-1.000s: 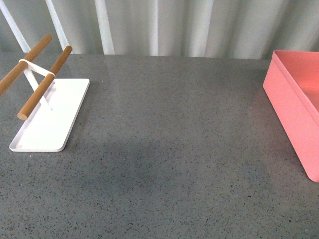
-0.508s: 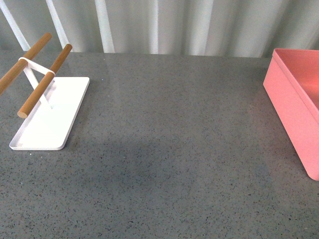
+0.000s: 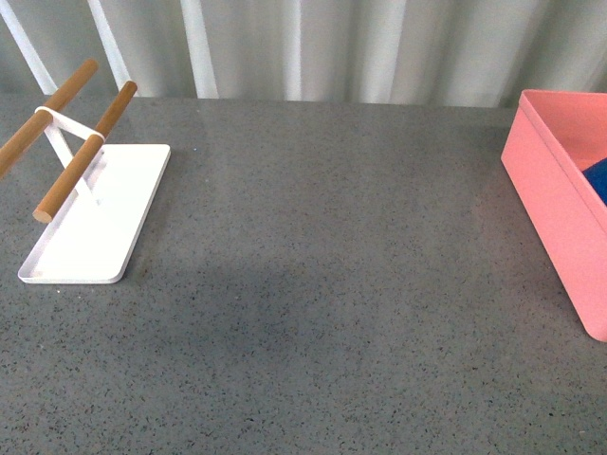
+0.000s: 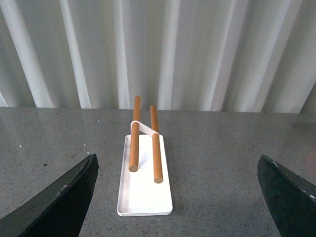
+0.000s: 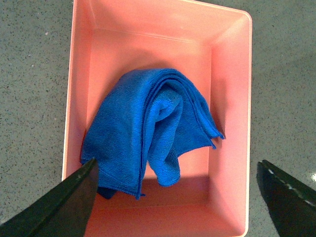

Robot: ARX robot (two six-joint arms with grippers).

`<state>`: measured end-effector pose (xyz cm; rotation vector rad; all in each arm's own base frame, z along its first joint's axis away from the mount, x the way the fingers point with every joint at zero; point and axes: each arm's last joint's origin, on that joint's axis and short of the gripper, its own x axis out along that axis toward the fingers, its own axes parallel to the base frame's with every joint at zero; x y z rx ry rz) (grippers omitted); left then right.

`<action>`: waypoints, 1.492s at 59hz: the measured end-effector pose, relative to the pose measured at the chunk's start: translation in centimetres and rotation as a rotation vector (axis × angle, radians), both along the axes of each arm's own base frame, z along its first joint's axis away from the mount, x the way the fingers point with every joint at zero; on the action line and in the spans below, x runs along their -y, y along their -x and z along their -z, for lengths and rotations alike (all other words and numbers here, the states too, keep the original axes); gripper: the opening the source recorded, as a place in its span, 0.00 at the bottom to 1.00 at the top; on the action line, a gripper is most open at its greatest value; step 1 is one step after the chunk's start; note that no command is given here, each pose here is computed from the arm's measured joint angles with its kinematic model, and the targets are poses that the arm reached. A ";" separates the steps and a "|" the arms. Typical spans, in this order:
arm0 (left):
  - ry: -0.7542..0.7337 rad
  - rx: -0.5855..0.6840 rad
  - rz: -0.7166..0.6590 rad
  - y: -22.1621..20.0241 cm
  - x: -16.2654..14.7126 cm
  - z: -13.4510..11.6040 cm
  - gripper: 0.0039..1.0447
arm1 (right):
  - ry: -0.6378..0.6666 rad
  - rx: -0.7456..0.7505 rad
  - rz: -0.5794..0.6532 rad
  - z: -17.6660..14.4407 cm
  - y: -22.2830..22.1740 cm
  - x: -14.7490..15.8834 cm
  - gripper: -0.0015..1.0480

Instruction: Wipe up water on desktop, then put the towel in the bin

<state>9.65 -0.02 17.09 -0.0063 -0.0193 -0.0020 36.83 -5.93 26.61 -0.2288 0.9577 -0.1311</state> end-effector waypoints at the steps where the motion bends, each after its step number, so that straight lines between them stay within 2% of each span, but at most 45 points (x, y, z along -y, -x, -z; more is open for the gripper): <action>1: 0.000 0.000 0.000 0.0 0.0 0.0 0.94 | 0.000 0.000 0.001 0.0 0.0 0.0 0.94; 18: 0.000 0.000 0.000 0.0 0.0 0.0 0.94 | -0.006 0.004 0.003 0.0 0.0 0.0 0.93; 20: 0.000 0.000 0.000 0.0 0.0 0.0 0.94 | -0.046 0.078 -0.001 0.3 0.0 0.1 0.90; 22: -0.001 0.000 0.000 0.0 0.0 0.0 0.94 | -0.148 0.266 -0.041 1.2 0.3 -0.2 0.83; 24: 0.000 0.000 -0.002 0.0 0.0 0.0 0.94 | -0.198 0.376 -0.074 2.0 0.9 -0.5 0.78; 28: -0.001 0.000 0.000 0.0 0.0 0.0 0.94 | -0.223 0.582 -0.092 3.3 2.6 -1.1 0.68; 32: -0.001 0.000 0.000 0.0 0.0 0.0 0.94 | -0.208 0.826 -0.128 3.8 5.0 -2.0 0.54; 33: -0.001 0.000 0.000 0.0 0.0 0.0 0.94 | -0.204 0.892 -0.139 3.8 6.1 -2.3 0.48; 39: -0.001 0.000 0.000 0.0 0.0 0.0 0.94 | -0.203 0.972 -0.154 4.1 8.8 -3.2 0.31; 49: -0.001 0.000 0.000 0.0 0.0 0.0 0.94 | -0.207 0.938 -0.148 6.4 12.2 -4.1 0.03; 65: -0.001 0.000 0.000 0.0 0.0 0.0 0.94 | -0.210 0.943 -0.148 8.2 17.1 -5.8 0.03; 88: -0.001 0.000 0.000 0.0 0.0 0.0 0.94 | -0.214 0.942 -0.144 9.3 20.8 -5.9 0.03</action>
